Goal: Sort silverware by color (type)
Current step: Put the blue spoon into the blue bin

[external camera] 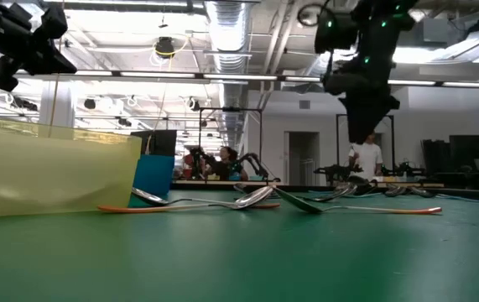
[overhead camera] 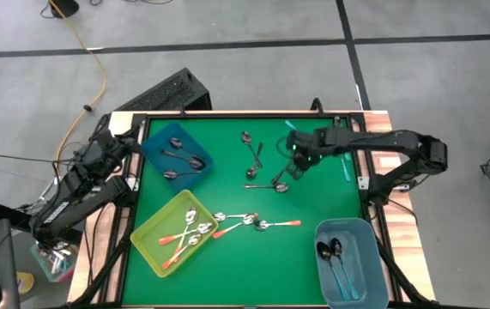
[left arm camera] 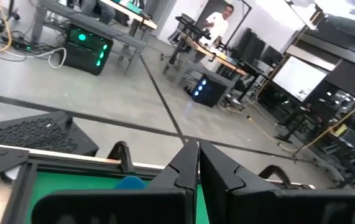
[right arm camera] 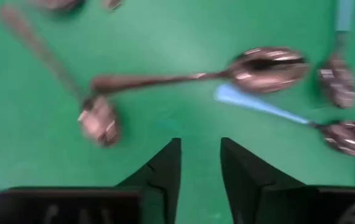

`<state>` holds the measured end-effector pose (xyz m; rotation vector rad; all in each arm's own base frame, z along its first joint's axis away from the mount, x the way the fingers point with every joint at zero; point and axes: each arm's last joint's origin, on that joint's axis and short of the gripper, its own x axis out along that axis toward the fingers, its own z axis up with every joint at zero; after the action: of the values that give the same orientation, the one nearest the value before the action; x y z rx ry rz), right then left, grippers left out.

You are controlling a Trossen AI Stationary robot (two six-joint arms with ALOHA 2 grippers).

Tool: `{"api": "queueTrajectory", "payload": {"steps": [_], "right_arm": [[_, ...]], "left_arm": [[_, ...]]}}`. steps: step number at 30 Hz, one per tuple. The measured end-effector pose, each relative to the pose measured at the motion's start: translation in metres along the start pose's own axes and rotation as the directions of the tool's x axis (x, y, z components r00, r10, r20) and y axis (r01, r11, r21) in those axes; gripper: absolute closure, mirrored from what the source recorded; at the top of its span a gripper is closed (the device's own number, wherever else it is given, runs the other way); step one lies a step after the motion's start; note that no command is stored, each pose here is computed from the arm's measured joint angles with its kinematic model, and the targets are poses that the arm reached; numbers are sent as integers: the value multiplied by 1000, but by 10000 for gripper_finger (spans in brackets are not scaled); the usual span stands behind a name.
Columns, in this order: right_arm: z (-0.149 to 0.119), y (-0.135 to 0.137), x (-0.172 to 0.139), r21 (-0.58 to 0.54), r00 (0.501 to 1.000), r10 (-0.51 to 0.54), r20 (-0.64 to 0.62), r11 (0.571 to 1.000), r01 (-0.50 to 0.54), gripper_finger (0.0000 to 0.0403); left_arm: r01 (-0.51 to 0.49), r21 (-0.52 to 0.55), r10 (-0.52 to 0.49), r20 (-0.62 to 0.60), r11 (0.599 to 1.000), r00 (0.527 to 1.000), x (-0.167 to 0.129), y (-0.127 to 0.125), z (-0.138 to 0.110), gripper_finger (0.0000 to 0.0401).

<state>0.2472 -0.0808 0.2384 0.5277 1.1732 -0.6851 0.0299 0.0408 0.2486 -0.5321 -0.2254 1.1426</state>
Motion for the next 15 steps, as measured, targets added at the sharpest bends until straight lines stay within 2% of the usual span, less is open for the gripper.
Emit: {"api": "queueTrajectory", "payload": {"steps": [7,10,13,15], "right_arm": [[24,-39,9,226,998,-39,47,974,28,196],[37,-49,14,323,993,-38,110,946,0,188],[41,-53,22,409,994,-40,105,912,-6,188],[45,-50,23,454,991,16,131,888,-75,190]], "left_arm": [[-71,5,71,35,997,997,0,2,0,388],[-108,22,106,60,994,993,0,3,1,381],[-111,24,110,63,994,992,0,4,1,377],[-99,25,98,56,995,994,0,3,1,376]]}}
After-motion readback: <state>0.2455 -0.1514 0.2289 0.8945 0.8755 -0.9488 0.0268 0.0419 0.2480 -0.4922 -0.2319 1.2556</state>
